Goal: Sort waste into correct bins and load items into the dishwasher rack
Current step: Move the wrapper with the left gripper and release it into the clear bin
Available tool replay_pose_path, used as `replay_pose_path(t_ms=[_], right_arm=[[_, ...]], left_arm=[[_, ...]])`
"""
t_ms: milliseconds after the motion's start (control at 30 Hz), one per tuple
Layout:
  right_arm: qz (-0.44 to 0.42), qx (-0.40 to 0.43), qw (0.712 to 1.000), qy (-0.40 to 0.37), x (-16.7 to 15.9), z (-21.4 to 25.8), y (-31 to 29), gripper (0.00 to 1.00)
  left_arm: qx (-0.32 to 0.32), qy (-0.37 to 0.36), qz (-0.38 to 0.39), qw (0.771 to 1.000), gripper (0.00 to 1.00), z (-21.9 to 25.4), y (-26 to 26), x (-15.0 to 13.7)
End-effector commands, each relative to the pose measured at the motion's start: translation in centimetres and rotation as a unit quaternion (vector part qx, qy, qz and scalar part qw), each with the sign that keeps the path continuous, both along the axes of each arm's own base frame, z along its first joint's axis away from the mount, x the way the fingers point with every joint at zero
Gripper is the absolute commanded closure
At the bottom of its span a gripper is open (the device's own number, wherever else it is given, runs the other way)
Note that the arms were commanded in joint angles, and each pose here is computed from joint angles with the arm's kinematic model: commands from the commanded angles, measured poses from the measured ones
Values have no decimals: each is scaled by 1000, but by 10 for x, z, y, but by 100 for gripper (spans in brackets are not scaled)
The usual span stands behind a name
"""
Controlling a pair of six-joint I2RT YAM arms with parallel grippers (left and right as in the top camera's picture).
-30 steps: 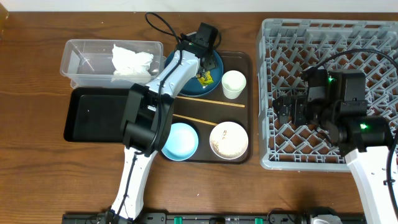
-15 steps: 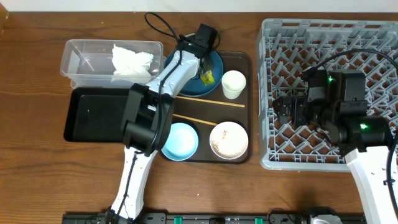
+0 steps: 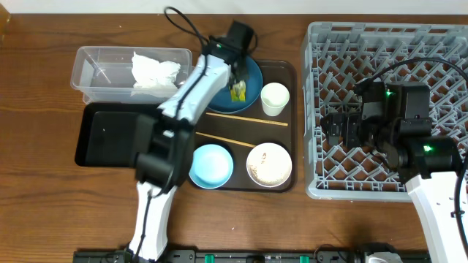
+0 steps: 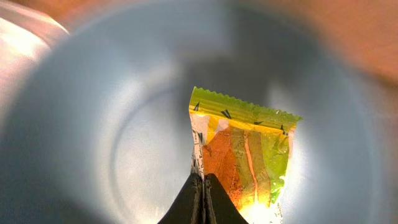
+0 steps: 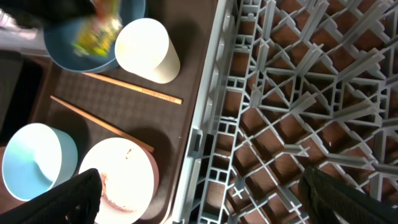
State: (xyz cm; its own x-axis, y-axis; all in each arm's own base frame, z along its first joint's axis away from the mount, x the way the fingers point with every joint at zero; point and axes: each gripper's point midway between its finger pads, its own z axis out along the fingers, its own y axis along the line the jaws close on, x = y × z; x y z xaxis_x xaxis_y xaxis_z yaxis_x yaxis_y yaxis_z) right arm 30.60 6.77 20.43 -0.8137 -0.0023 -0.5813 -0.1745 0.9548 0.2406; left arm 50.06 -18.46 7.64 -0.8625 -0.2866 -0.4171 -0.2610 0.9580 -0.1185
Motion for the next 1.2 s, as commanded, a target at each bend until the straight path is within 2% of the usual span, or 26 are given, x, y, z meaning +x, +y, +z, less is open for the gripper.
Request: replay_pose_path(t_ms=[0, 100, 200, 333, 533, 600, 667, 733, 867, 933, 1033, 1167], right_arm=[[12, 6, 1000, -10, -1, 8, 8, 1], [12, 6, 1000, -10, -1, 8, 8, 1], [13, 6, 1000, -10, -1, 8, 8, 1], [12, 6, 1000, -10, -1, 8, 8, 1], [12, 7, 1000, -13, 1, 9, 8, 1], [12, 7, 1000, -13, 1, 9, 8, 1], [13, 7, 1000, -13, 0, 9, 8, 1], [13, 8, 1000, -13, 0, 9, 9, 1], [18, 14, 1000, -17, 1, 11, 11, 1], [19, 16, 1000, -17, 1, 11, 12, 1], [19, 16, 1000, -16, 1, 11, 12, 1], [19, 16, 1000, -19, 2, 12, 12, 1]], left_arm=[[-27, -76, 2, 997, 94, 89, 12, 2], [-34, -98, 19, 994, 94, 116, 31, 2], [-30, -103, 67, 992, 94, 123, 68, 7], [-18, -80, 175, 981, 94, 106, 131, 8], [-27, -50, 282, 958, 93, 72, 196, 10], [-26, -42, 297, 954, 88, 64, 208, 10], [-23, -33, 303, 952, 76, 58, 215, 7], [-21, -26, 305, 952, 62, 57, 216, 4], [-21, -28, 304, 952, 47, 57, 216, 5], [-20, -28, 298, 954, 46, 59, 216, 5], [-32, -24, 230, 972, 46, 68, 201, 7], [-85, -29, 54, 995, 45, 91, 148, 7]])
